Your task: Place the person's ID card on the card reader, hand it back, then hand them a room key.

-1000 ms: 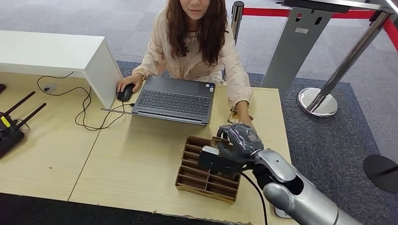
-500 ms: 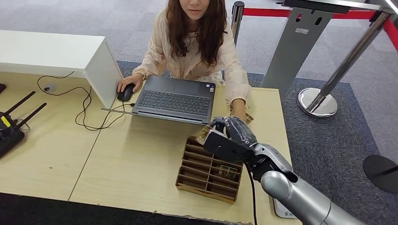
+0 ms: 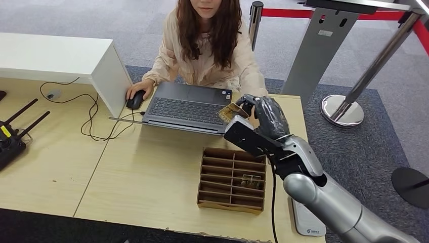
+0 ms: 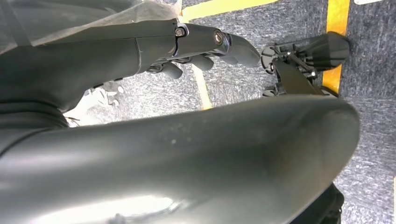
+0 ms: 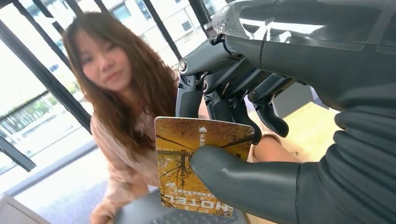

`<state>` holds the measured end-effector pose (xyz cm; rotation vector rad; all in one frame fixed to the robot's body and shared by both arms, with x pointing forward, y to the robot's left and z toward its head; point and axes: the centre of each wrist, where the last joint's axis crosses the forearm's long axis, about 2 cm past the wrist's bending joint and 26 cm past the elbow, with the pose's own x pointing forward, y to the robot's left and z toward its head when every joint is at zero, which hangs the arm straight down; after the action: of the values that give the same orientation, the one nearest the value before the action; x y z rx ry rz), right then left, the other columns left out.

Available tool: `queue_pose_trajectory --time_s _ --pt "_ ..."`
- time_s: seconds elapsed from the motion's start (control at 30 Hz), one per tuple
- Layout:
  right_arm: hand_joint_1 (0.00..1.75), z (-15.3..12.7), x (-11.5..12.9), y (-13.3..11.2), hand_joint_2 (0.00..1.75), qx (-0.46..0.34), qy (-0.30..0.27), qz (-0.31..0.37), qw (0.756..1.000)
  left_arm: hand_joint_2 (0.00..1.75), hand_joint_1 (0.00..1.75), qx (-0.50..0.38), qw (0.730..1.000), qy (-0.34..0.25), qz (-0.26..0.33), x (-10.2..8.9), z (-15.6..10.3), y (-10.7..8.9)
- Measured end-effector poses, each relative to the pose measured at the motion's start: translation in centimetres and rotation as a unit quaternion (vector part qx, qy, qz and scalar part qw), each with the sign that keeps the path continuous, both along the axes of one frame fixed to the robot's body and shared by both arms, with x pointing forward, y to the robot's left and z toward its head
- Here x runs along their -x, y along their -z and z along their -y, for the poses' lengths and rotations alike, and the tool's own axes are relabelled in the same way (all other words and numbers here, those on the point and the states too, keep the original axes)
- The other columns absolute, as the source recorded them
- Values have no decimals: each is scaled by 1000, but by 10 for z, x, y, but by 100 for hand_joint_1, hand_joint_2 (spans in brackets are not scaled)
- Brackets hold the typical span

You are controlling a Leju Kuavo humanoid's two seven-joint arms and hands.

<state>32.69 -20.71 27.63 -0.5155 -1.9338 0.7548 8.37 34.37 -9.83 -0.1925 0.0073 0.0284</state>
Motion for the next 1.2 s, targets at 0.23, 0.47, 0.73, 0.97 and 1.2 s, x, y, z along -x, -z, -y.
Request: queue_pose_trajectory --time_s 0.23,0.47,0.73,0.97,1.2 --pt "145 4 -2 -22 175 -55 7 47 997 0 0 3 1000 2 3 0 1 0" --pt "146 3 -4 -36 175 -22 71 120 990 0 0 -129 984 118 37 -1 16 2" --pt "151 1 -9 -31 175 38 124 145 981 0 0 -154 955 244 72 4 56 6" --pt "113 -1 -16 -22 175 54 142 137 979 0 0 -158 945 277 75 6 60 7" --pt "0 -1 -21 -13 175 62 152 123 979 0 0 -159 938 297 78 8 64 7"
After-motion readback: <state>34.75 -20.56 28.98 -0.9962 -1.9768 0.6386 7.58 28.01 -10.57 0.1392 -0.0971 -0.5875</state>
